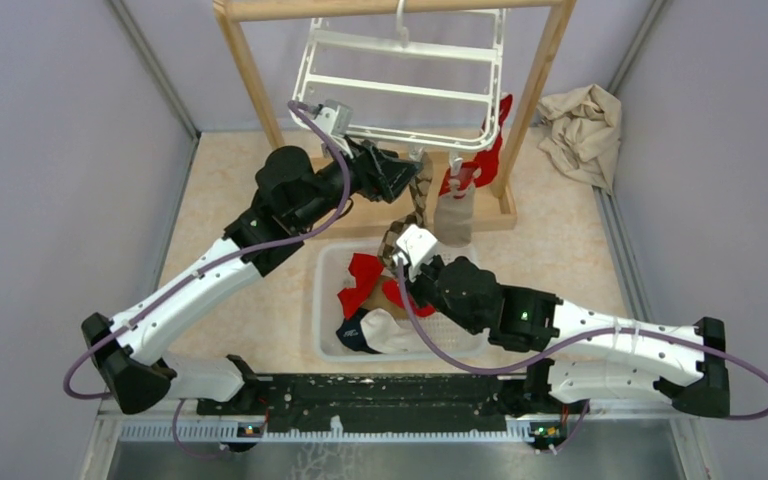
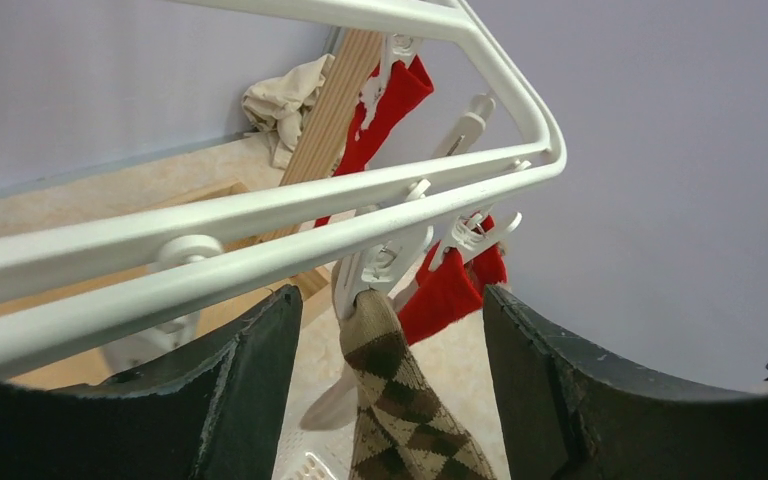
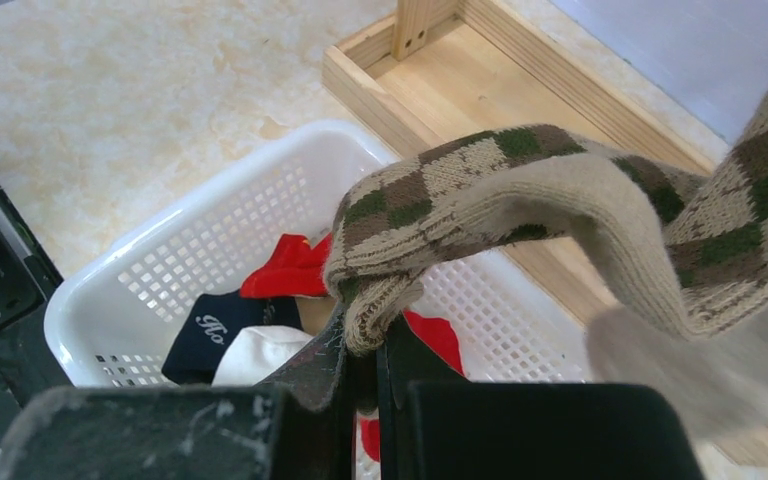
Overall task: Remove the socks clipped to the hanger
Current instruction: Remove the sock from the hanger.
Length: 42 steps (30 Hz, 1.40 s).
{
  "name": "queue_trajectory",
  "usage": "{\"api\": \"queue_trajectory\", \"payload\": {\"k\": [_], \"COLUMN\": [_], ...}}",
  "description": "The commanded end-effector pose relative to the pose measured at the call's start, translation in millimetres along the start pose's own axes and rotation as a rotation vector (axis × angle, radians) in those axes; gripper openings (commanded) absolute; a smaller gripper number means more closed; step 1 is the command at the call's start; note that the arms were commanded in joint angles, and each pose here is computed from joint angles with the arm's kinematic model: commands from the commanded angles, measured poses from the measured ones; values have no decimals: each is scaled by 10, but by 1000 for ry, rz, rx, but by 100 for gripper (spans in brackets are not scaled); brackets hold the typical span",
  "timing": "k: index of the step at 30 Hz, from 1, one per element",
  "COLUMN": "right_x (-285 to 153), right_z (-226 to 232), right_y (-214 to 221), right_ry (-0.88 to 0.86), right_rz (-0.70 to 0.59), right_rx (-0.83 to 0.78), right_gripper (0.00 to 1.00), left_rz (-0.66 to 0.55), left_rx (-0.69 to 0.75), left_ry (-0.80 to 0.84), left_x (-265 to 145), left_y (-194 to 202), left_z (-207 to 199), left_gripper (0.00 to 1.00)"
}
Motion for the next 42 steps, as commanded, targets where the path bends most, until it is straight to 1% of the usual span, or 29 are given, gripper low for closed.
{"api": "queue_trajectory", "payload": {"k": [1,6,16,26,32,42], "right_x": [-69,-73,-68,-69,-67,-65], "right_z": [-10,-12,-10,5,11,84], "right_y": [-357,-389,-357,-345,-329,-334], "right_ry": [25,28,27,19,16,12], "right_rz": [-79,-79,-74,-73,-72,-67], "right_rx": [37,32,33,42,50,26], "right_gripper": [0,0,0,0,0,0], "left_rz": [-41,-31,-52,-86,-109,-107], "left_rx": [36,75,154,184,178,186], "left_ry": [-29,-66,-158,-263,-263,-224], "left_x": [73,146,123,136,165,219], "left_y": [-141,-100,-183,-53,-73,-88], "left_z": [-29,-29,-48,50,26,-115], "left_gripper": [72,72,71,71,71,72]}}
Point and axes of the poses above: each gripper's point midway between its finger pads, its own x axis out along the fingers, its own z axis along the line the jaws close on, y = z × x, the point moved 3 cm from there along -x, back along the fingers, and after that the axes turned 11 degrees about x, right-handed, at the moved point
